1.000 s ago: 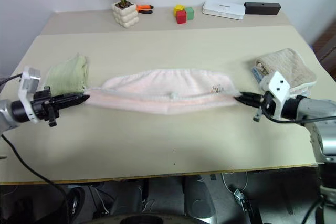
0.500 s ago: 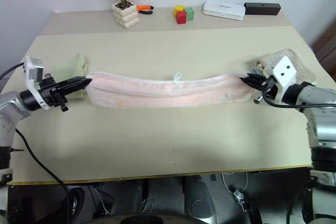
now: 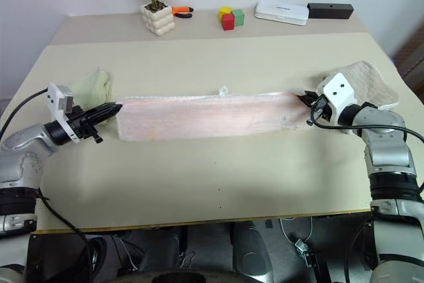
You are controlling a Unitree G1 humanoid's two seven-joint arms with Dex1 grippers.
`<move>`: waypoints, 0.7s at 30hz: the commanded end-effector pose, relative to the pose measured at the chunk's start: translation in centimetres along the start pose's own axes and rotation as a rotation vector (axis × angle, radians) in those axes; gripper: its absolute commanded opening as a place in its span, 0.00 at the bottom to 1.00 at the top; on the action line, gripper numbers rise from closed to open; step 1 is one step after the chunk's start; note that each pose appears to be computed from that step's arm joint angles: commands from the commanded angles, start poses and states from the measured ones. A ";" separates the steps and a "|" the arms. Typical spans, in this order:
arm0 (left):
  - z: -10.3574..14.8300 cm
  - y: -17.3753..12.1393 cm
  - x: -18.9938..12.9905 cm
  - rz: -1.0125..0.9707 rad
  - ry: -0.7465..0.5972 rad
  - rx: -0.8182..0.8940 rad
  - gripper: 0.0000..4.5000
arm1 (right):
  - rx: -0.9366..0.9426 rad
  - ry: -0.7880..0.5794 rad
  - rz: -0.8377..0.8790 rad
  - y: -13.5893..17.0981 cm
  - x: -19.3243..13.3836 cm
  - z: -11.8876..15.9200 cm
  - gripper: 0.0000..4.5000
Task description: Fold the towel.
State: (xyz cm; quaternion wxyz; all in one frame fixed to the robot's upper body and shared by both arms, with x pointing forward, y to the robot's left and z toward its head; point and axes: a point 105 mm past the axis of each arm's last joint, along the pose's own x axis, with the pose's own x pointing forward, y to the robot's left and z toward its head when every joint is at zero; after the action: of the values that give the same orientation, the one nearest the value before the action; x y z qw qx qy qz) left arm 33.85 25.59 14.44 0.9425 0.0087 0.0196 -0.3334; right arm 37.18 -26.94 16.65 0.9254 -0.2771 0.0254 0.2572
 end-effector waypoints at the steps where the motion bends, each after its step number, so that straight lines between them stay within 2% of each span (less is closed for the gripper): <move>1: 0.6 1.4 -0.1 0.086 -0.034 0.028 0.01 | -0.010 -0.021 -0.041 -0.9 0.5 0.7 0.00; 6: -0.5 1.0 1.0 0.102 -0.007 0.044 0.01 | -0.016 -0.003 -0.032 -0.1 1.5 0.2 0.00; 8: -0.9 0.9 1.2 0.068 -0.002 -0.077 0.01 | 0.008 -0.010 -0.011 0.4 1.6 0.1 0.00; 10: -0.9 0.8 1.3 0.054 0.002 -0.077 0.13 | 0.047 -0.005 0.003 0.6 1.7 -0.1 0.00; 11: -0.7 1.0 1.4 0.073 0.002 -0.042 0.21 | 0.062 -0.005 0.000 0.5 1.6 -0.2 0.06; 14: -0.6 1.1 1.6 0.085 -0.006 -0.018 0.53 | 0.062 -0.003 -0.017 0.2 1.5 -0.2 0.31; 18: -0.3 1.6 1.5 0.114 -0.005 -0.002 0.98 | 0.038 0.005 -0.054 -0.3 1.3 -0.3 0.78; 20: 0.3 1.7 1.4 0.115 -0.015 -0.028 1.00 | 0.025 0.013 -0.081 -0.8 1.1 -0.3 0.99; 21: 0.5 1.7 1.3 0.108 -0.017 -0.059 1.00 | 0.032 0.005 -0.089 -1.0 1.0 -0.1 0.99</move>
State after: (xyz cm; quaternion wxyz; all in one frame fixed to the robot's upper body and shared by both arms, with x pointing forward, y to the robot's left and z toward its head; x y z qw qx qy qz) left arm 35.87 25.59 12.85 0.9578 -0.0191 0.0426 -0.2835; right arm 38.46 -26.41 14.83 0.9359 -0.2565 0.0495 0.2364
